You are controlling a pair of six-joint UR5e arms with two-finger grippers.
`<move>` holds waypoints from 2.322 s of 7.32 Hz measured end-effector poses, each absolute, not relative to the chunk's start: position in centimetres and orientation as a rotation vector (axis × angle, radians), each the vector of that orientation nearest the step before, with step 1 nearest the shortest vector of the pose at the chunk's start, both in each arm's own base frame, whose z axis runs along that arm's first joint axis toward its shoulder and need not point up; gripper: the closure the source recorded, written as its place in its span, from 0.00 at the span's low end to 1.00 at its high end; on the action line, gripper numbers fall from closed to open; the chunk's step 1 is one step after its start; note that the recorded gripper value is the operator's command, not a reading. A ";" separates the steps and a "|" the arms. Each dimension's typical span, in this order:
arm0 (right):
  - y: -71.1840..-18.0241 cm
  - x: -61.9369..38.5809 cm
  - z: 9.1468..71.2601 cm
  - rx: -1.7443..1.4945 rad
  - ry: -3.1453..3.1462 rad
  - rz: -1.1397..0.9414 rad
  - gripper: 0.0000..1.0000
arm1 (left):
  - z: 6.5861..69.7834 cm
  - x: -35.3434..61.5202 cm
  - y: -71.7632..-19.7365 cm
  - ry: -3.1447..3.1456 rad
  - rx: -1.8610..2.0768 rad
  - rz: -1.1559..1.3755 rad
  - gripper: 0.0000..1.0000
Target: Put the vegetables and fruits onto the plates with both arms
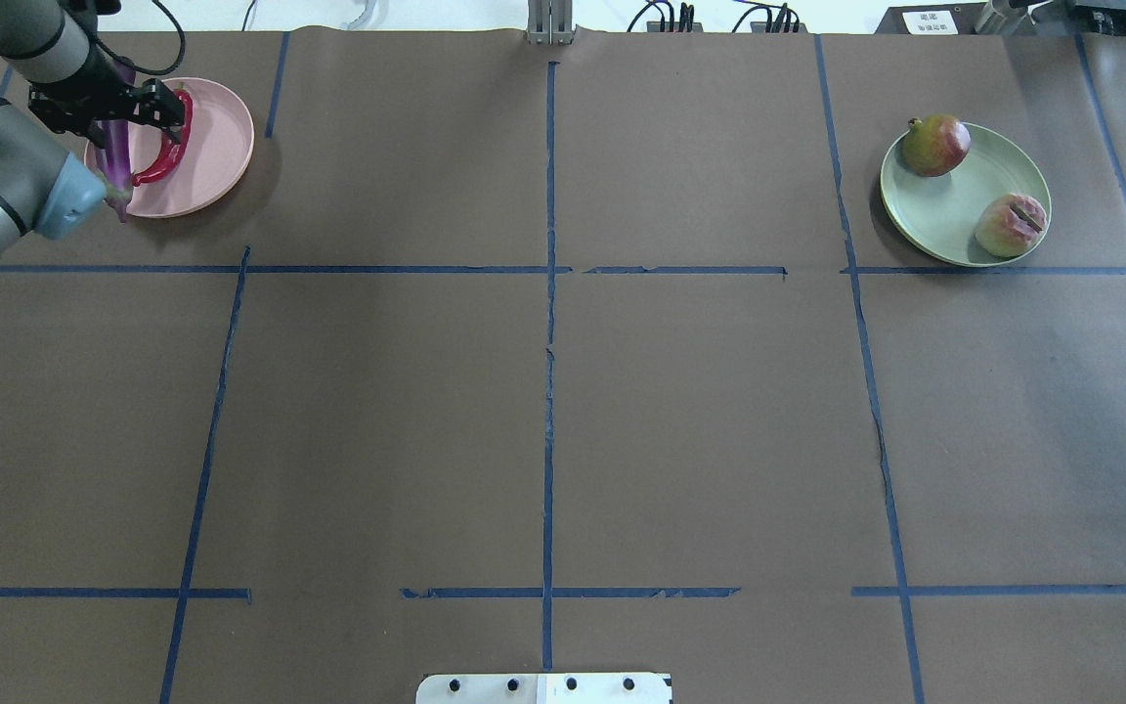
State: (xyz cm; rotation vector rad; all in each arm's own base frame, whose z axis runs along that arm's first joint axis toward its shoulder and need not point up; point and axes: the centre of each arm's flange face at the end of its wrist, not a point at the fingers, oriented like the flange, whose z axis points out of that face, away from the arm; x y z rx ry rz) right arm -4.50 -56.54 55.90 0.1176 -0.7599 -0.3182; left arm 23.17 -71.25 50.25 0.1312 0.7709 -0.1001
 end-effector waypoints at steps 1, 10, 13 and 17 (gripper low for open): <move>-55.7 -4.3 56.5 0.110 -0.757 -0.318 0.00 | 50.7 19.8 -70.1 0.777 0.154 -0.037 0.00; -46.4 3.6 62.8 0.044 -0.755 -0.150 0.00 | 60.8 -4.4 -45.2 0.796 0.018 0.067 0.00; -45.7 3.6 63.4 0.029 -0.761 -0.138 0.00 | 62.8 -5.7 -42.6 0.808 0.047 0.093 0.00; -44.2 3.6 63.4 0.024 -0.775 -0.135 0.00 | 63.2 -5.9 -42.1 0.801 0.043 0.089 0.00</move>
